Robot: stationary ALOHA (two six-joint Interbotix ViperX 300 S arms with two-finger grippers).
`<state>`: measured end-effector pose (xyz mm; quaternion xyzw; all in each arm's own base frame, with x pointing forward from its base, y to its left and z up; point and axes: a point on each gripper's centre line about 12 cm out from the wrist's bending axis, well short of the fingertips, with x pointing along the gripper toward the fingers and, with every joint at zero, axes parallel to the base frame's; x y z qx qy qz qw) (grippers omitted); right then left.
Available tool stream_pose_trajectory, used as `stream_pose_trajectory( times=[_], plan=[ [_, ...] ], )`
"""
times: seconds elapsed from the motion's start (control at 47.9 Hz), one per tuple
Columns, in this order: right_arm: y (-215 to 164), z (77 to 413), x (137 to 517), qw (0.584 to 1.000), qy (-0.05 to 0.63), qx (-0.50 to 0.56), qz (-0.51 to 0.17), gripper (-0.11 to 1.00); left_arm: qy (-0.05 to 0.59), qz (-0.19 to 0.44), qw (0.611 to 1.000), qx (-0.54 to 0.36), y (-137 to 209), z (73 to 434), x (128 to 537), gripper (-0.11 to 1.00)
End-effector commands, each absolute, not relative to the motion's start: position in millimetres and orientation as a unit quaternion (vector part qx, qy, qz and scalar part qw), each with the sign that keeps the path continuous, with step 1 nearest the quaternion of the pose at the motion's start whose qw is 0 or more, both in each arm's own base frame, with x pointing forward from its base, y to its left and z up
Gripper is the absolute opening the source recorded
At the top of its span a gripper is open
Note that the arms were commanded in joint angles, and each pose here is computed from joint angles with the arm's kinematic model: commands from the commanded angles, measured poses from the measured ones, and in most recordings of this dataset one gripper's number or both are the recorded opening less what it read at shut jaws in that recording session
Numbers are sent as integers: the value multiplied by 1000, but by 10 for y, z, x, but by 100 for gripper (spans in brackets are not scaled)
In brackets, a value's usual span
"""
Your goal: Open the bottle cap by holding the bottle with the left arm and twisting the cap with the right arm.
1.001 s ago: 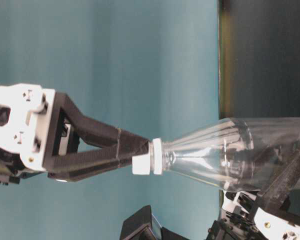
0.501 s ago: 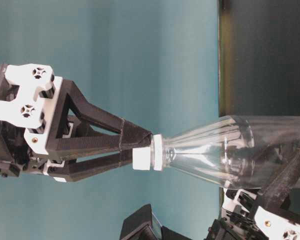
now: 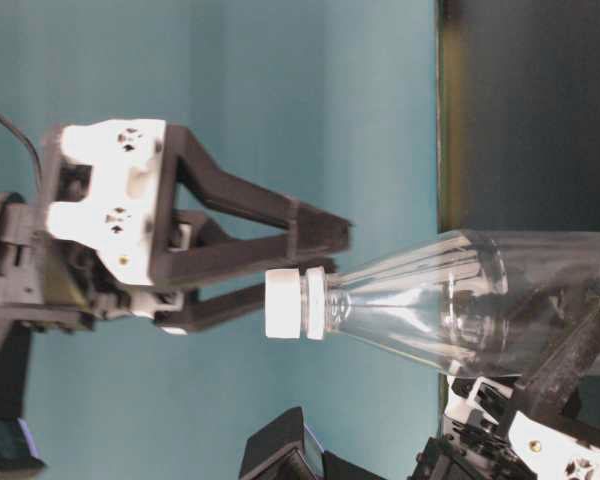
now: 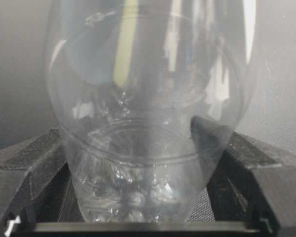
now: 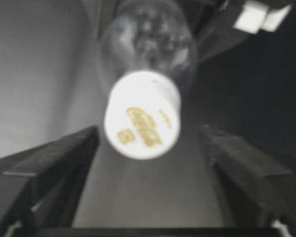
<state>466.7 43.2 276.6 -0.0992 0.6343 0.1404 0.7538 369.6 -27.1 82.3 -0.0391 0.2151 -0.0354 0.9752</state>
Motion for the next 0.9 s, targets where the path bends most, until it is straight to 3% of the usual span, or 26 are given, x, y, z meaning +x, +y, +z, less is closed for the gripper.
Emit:
stream_pose_trajectory(
  times=[0.0,0.313,0.48,0.647,0.876],
  plan=[
    [490,2960,4624,770,617,-93,136,79,233,-37,971,-41,-294,743,3676,81],
    [513,3328,4488,797,593,-52,103,77,232,-38,971,-41,-299,748,3689,81],
    [516,3534,4523,812,581,47,33,77,232,-38,971,-41,-300,748,3689,81],
    [483,3546,4616,783,592,178,-69,77,230,-39,971,-42,-311,755,3698,81],
    [515,3453,4700,749,592,264,-139,77,227,-40,972,-41,-314,770,3718,81]
  ],
)
